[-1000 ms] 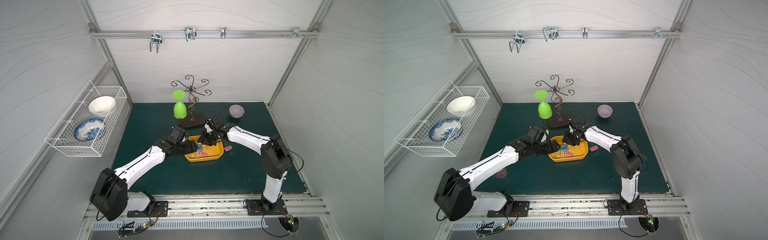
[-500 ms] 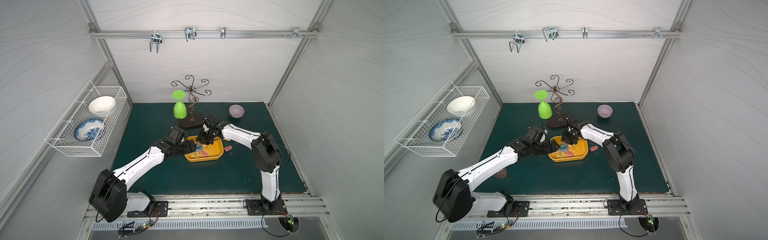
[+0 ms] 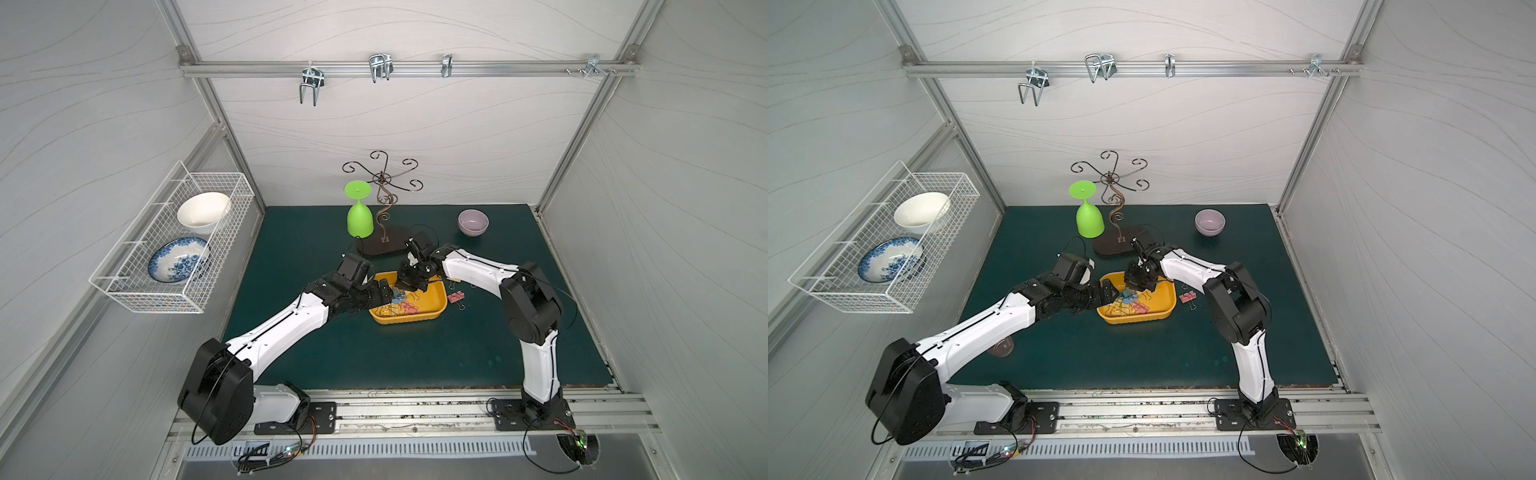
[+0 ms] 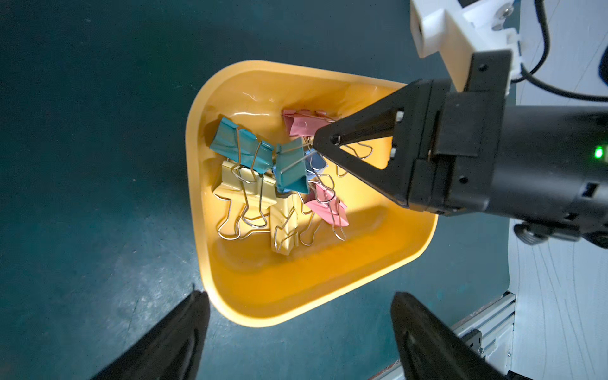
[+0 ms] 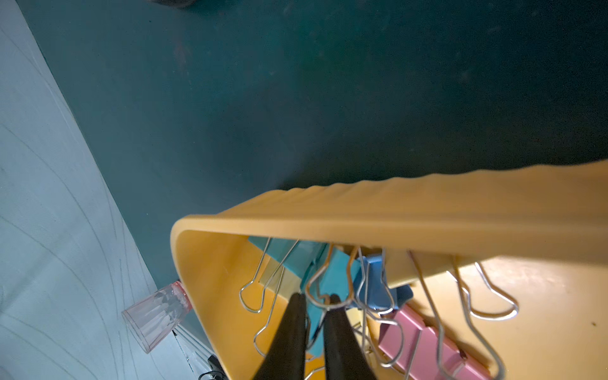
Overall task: Take out the binder clips from the storage box
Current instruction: Pick up the binder clip from the storage box.
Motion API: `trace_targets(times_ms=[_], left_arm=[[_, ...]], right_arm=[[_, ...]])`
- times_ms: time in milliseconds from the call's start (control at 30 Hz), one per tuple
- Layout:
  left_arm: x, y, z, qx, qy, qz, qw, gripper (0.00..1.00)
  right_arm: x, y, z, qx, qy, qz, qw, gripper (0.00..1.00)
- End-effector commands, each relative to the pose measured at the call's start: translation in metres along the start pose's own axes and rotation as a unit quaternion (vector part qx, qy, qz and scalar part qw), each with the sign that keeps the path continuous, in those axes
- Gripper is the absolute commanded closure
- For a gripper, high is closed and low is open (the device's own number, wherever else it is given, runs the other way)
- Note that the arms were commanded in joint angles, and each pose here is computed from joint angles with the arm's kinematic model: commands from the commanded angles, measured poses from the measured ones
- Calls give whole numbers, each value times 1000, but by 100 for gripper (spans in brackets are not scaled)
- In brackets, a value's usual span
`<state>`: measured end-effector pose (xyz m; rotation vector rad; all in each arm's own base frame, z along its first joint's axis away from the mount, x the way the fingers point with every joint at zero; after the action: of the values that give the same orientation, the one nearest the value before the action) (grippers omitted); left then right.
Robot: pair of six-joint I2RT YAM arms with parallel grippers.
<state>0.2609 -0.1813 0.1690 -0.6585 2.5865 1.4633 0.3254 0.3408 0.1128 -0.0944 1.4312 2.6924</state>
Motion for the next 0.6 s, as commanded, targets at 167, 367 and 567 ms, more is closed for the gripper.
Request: trace_targets(times_ms=[167, 367, 567], left_arm=[[-4, 3, -1, 1, 3, -8, 1000, 8], [-5, 7, -3, 8, 2, -12, 1000, 8], [-6, 16, -10, 33, 1, -23, 999, 8]], right_arm=[[6, 28, 4, -17, -7, -17, 1000, 98], [12, 53, 15, -48, 4, -31, 998, 100], [17, 84, 21, -70, 29, -58, 995, 100]])
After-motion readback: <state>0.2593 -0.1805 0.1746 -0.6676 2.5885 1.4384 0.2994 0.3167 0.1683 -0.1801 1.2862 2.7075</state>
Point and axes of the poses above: each gripper's point midway between its finger pads, its own y axis back along the fingers, its own z axis along the line the jaws close on, x = y × z, the point moved 5 cm from there along y, back along the fingers, and after that the axes turned 6 degrees about y, right-handed, at the moved point
